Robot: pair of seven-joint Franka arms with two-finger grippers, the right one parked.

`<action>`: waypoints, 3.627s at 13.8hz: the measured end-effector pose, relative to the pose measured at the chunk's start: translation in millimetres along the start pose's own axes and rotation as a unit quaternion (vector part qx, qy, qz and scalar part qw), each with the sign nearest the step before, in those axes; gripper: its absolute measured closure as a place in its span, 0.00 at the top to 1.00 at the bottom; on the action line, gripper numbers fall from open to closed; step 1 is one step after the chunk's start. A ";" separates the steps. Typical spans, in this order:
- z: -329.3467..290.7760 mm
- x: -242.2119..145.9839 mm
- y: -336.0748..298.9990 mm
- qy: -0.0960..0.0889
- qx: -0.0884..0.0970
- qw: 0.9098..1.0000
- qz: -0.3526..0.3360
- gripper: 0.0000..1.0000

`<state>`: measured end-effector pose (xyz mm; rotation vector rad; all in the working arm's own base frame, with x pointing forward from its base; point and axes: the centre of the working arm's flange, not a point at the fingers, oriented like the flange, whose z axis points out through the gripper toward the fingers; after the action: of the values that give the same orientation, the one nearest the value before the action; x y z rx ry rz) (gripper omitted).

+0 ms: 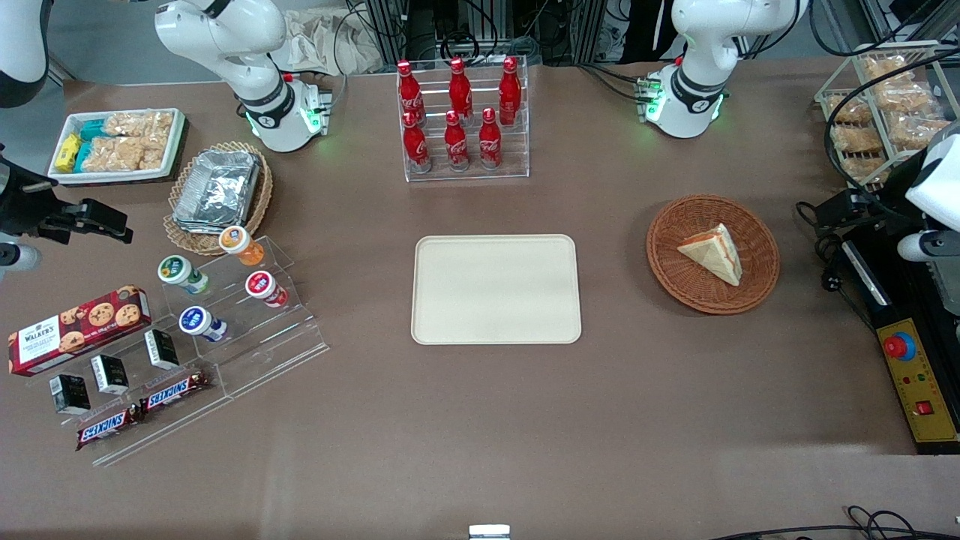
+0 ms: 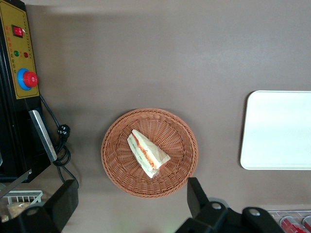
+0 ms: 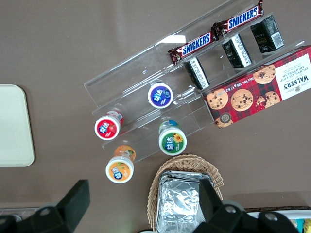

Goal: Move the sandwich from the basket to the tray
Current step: 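Raise the left gripper from its rest pose toward the wicker basket, then lower the open left gripper over the wrapped sandwich in the basket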

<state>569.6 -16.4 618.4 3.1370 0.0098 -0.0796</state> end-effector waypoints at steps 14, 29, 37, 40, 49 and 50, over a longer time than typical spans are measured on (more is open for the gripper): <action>7.5 -5.9 3.1 -0.029 0.001 1.000 0.001 1.00; 79.1 -116.0 1.4 -0.029 -0.014 0.999 -0.018 1.00; 135.7 -133.3 -69.8 -0.056 -0.085 0.986 -0.134 1.00; 160.4 -137.5 -85.5 -0.069 -0.104 0.979 -0.163 1.00; 282.9 -135.3 -118.7 -0.120 -0.206 0.927 -0.289 1.00; 291.4 -133.3 -119.0 -0.125 -0.206 0.921 -0.306 1.00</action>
<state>420.9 100.8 333.7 2.5598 0.8771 -0.4146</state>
